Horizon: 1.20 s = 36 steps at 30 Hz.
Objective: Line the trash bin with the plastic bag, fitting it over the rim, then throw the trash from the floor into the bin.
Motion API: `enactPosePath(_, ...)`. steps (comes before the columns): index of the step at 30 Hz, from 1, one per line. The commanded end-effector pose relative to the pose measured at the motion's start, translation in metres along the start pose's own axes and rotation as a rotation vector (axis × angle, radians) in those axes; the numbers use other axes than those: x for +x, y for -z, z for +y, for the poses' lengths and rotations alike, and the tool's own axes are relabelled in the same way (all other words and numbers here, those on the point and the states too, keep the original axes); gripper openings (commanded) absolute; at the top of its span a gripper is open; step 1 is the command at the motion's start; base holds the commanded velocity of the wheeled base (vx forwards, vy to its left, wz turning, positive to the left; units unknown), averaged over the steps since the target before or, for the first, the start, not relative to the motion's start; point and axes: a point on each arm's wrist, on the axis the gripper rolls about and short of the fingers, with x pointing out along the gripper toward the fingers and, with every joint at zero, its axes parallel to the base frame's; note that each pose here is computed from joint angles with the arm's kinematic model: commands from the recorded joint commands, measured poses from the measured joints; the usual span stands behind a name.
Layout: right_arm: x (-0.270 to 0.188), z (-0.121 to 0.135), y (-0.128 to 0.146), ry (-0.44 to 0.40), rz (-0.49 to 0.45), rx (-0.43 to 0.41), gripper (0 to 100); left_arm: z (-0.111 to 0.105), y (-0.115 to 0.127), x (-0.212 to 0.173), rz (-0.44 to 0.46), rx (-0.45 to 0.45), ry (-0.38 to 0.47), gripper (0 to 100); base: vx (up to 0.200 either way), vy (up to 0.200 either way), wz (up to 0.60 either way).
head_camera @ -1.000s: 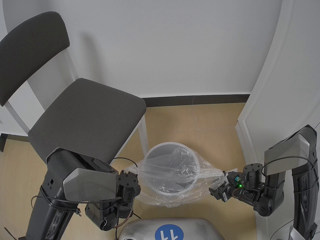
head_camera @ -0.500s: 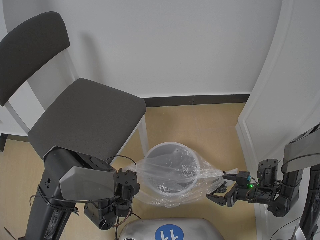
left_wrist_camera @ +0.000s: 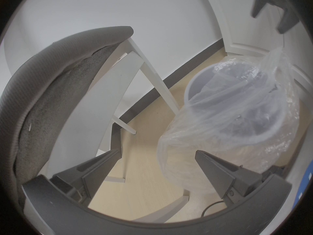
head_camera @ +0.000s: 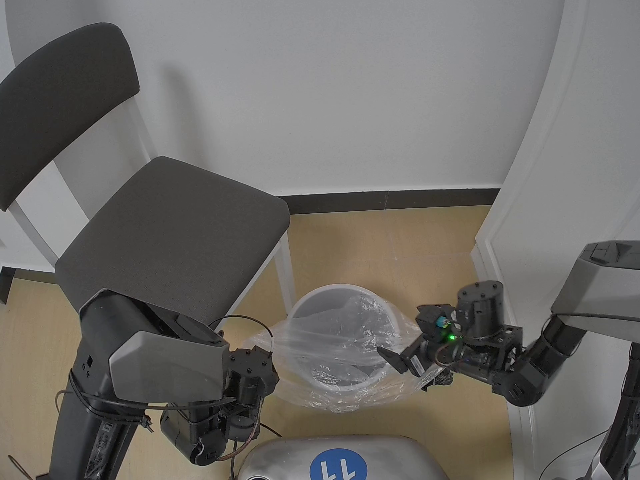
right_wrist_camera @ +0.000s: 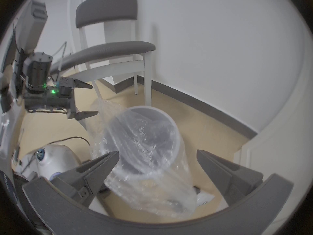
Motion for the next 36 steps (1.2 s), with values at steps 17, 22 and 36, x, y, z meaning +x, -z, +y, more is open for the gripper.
enactPosePath(17,0.059,0.043,-0.015,0.035,0.086,-0.345,100,-0.023,-0.019,-0.073,-0.161,-0.034,0.348,100,0.0,0.0,0.0)
enactPosePath(22,0.066,0.047,-0.008,0.024,0.102,-0.349,100,0.013,-0.05,-0.093,-0.257,-0.12,0.322,100,0.0,0.0,0.0)
enactPosePath(36,0.092,0.081,0.012,-0.022,0.113,-0.382,100,0.155,-0.103,-0.103,-0.547,-0.363,0.114,100,0.0,0.0,0.0)
